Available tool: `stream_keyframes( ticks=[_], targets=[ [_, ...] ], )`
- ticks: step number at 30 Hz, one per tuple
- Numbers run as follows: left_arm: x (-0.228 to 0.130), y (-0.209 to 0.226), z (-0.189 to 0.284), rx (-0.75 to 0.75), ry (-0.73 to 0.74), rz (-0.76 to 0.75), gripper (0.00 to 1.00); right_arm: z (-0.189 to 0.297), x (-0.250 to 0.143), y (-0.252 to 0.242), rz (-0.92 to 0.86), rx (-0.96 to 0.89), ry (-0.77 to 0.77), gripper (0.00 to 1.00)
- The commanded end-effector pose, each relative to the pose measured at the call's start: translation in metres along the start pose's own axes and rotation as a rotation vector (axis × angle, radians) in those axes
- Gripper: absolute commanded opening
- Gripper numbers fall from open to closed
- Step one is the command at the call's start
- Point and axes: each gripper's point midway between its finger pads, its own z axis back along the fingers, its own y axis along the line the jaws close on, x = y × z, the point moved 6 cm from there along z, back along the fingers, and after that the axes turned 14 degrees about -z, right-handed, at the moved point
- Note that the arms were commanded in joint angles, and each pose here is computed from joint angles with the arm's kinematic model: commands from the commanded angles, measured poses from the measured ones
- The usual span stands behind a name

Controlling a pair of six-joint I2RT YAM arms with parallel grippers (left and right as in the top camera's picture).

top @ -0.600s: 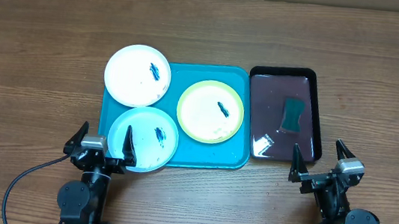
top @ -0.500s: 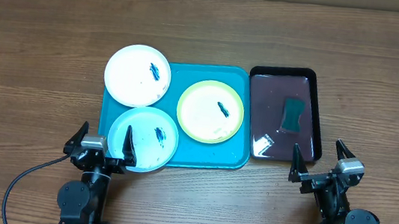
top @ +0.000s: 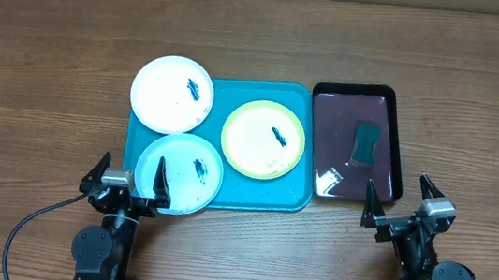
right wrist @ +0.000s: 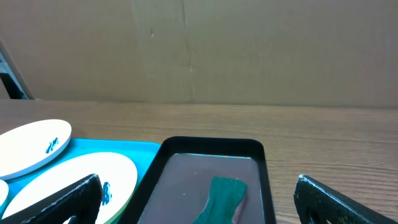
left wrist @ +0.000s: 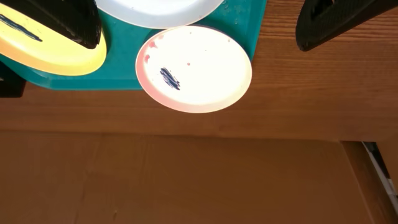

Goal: Clean dirty plates on tray and stack at the side

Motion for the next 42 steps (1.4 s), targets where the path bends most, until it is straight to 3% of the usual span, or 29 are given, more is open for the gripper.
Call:
stream_keyframes(
  ticks=[1, 42],
  targets=[
    [0.0003, -0.0016, 0.0003, -0.010, -0.008, -0.017, 1.00, 0.0000, -0.0011, -0.0021, 0.005, -0.009, -0.009, 1.00],
    [0.0041, -0.0063, 0.0012, -0.056, -0.021, -0.015, 1.00, 0.0000, -0.0011, -0.0021, 0.005, -0.010, -0.009, 1.00]
  ],
)
